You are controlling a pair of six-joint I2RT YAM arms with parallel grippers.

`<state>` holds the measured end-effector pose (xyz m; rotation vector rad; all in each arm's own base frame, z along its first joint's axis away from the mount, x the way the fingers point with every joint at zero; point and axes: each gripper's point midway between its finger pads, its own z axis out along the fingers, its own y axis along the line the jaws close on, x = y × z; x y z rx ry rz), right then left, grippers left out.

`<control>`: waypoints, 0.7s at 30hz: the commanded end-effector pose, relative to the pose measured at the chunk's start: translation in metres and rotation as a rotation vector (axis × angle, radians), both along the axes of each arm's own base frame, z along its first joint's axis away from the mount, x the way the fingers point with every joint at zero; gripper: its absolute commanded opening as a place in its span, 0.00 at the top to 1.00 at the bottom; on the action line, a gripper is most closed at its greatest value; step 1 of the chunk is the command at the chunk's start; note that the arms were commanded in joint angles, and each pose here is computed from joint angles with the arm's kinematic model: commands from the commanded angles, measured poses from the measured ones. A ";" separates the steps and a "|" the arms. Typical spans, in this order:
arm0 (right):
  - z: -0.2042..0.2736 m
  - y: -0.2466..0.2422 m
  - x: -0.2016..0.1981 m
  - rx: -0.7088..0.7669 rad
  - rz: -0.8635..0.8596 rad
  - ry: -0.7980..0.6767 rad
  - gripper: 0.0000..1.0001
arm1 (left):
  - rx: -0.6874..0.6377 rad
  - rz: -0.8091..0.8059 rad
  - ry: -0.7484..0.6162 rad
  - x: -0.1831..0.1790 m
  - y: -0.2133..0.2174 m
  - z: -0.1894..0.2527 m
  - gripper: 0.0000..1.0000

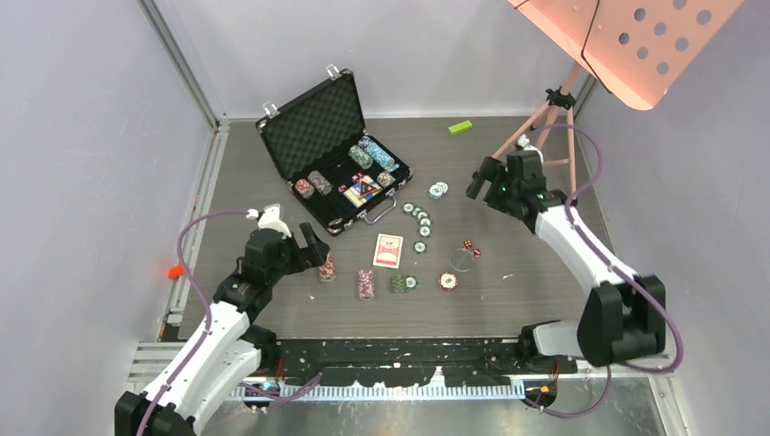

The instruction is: Pack up texas hold em set

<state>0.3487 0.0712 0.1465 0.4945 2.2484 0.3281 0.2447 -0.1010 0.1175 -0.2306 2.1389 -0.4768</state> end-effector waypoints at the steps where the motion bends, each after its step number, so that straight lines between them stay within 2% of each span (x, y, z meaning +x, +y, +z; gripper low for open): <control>1: 0.019 0.033 0.044 -0.028 0.154 -0.060 0.02 | -0.025 -0.011 -0.089 0.007 -0.003 0.006 0.02; 4: 0.027 0.051 0.068 -0.026 0.234 -0.077 0.01 | -0.013 -0.018 -0.066 0.004 -0.004 -0.002 0.02; 8: 0.005 0.066 0.091 -0.100 0.347 -0.031 0.00 | -0.007 -0.017 -0.059 0.000 -0.002 -0.011 0.02; 10: -0.001 0.069 0.100 -0.133 0.388 -0.001 0.05 | -0.009 -0.016 -0.066 0.000 -0.002 -0.010 0.02; 14: -0.012 0.078 0.110 -0.181 0.525 0.034 0.06 | -0.002 0.002 -0.067 0.000 0.001 -0.011 0.02; 17: -0.024 0.085 0.106 -0.191 0.642 0.098 0.02 | -0.005 0.001 -0.070 0.000 0.001 -0.011 0.02; 21: -0.041 0.093 0.112 -0.223 0.742 0.155 0.00 | -0.003 0.001 -0.066 0.001 0.000 -0.012 0.02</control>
